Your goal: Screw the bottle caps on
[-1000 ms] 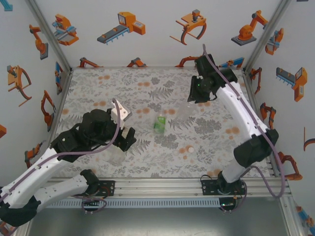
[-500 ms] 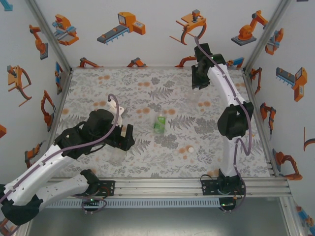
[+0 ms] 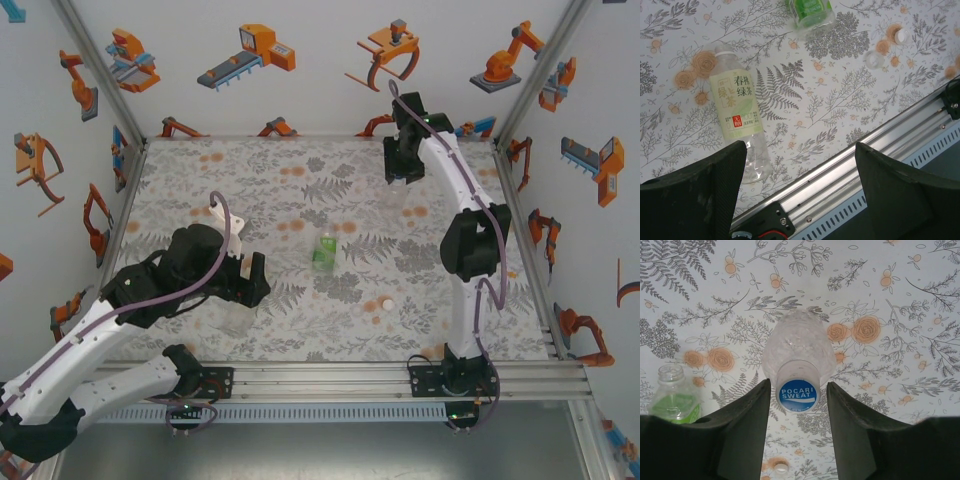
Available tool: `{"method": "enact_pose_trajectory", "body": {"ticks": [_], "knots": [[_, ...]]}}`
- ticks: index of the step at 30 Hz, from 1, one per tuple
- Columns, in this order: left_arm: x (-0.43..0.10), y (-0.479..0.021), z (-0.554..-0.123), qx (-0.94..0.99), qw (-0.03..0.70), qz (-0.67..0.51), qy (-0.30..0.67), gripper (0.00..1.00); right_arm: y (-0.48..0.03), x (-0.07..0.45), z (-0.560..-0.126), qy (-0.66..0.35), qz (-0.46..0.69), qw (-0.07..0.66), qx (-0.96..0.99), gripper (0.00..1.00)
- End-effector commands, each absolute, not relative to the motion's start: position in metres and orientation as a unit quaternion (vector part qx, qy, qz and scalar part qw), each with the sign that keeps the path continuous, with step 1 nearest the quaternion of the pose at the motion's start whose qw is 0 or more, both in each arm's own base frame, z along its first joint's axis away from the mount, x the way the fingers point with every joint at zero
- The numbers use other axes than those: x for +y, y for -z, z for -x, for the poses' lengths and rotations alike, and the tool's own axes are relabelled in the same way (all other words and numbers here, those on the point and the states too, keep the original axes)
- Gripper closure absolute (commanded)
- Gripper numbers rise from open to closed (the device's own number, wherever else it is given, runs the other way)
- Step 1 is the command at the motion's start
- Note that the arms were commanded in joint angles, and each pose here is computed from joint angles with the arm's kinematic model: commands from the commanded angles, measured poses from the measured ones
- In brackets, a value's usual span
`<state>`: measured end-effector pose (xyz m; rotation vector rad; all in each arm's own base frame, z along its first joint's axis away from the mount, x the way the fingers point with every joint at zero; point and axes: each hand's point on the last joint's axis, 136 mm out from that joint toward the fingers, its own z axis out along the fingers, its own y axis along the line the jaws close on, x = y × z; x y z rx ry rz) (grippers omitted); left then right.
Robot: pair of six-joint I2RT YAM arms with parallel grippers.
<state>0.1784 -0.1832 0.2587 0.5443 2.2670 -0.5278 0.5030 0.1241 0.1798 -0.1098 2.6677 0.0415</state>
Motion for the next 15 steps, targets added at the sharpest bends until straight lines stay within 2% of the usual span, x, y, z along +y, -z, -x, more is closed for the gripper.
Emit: {"method": "enact_pose_trajectory", "body": {"ticks": [1,8,15], "knots": [[-0.182,-0.270,-0.181,0.879,0.376,-0.205,0.209,0.19,-0.208,0.122,-0.502,-0.010,0.043,0.257,0.965,0.52],[-0.183,-0.272,-0.183,0.879,0.379,-0.201,0.209,0.19,-0.255,0.120,-0.491,-0.016,0.041,0.279,0.959,0.51],[-0.181,-0.270,-0.188,0.878,0.391,-0.177,0.212,0.18,-0.267,0.152,-0.438,-0.059,0.034,0.257,0.964,0.52]]}}
